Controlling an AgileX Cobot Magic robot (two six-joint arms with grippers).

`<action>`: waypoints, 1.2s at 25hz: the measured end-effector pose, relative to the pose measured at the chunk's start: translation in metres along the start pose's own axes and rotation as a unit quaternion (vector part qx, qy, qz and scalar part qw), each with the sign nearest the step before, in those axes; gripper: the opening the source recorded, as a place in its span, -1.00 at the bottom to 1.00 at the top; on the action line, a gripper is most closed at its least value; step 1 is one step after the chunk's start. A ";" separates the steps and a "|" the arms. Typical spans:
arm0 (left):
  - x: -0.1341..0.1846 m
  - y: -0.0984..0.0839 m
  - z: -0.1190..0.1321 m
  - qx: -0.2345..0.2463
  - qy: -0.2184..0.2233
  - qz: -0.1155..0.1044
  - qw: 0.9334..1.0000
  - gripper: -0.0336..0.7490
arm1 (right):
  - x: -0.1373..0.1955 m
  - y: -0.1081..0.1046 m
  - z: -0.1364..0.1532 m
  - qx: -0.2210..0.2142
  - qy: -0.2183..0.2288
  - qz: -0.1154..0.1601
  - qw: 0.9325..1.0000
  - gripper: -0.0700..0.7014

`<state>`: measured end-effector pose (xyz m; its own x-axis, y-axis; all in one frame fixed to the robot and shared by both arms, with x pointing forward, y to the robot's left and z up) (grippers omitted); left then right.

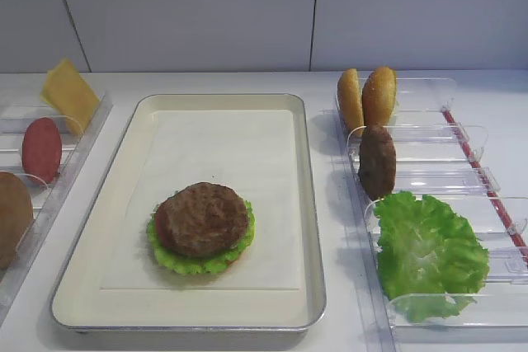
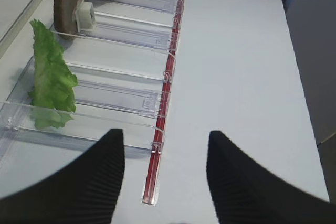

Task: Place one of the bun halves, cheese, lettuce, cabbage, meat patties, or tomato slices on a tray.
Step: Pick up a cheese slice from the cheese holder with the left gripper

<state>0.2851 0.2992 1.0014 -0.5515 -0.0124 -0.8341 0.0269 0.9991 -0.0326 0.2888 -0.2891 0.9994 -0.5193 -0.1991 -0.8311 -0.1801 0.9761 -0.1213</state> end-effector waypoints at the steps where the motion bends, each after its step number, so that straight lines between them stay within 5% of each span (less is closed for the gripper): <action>1: 0.000 0.000 0.000 0.000 0.000 0.000 1.000 0.09 | 0.000 0.000 0.000 0.000 0.000 0.000 1.000 0.24; 30: 0.000 0.000 0.000 0.000 0.000 0.000 1.000 0.09 | 0.000 0.000 0.000 0.000 -0.001 0.000 1.000 0.24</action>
<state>0.2851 0.2992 1.0014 -0.5515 -0.0124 -0.8341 0.0269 0.9991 -0.0326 0.2890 -0.2891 0.9996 -0.5177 -0.1989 -0.8321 -0.1798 0.9762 -0.1215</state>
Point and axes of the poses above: a point on each arm's last joint axis where the gripper is mounted, z pointing out along that axis toward the gripper, y along the wrist's bending axis when the last joint is at zero, x = y × z, the point moved 7 cm from there along z, pointing out along that axis toward the gripper, and after that the axes turned 3 degrees about -z, right-handed, at the moved point
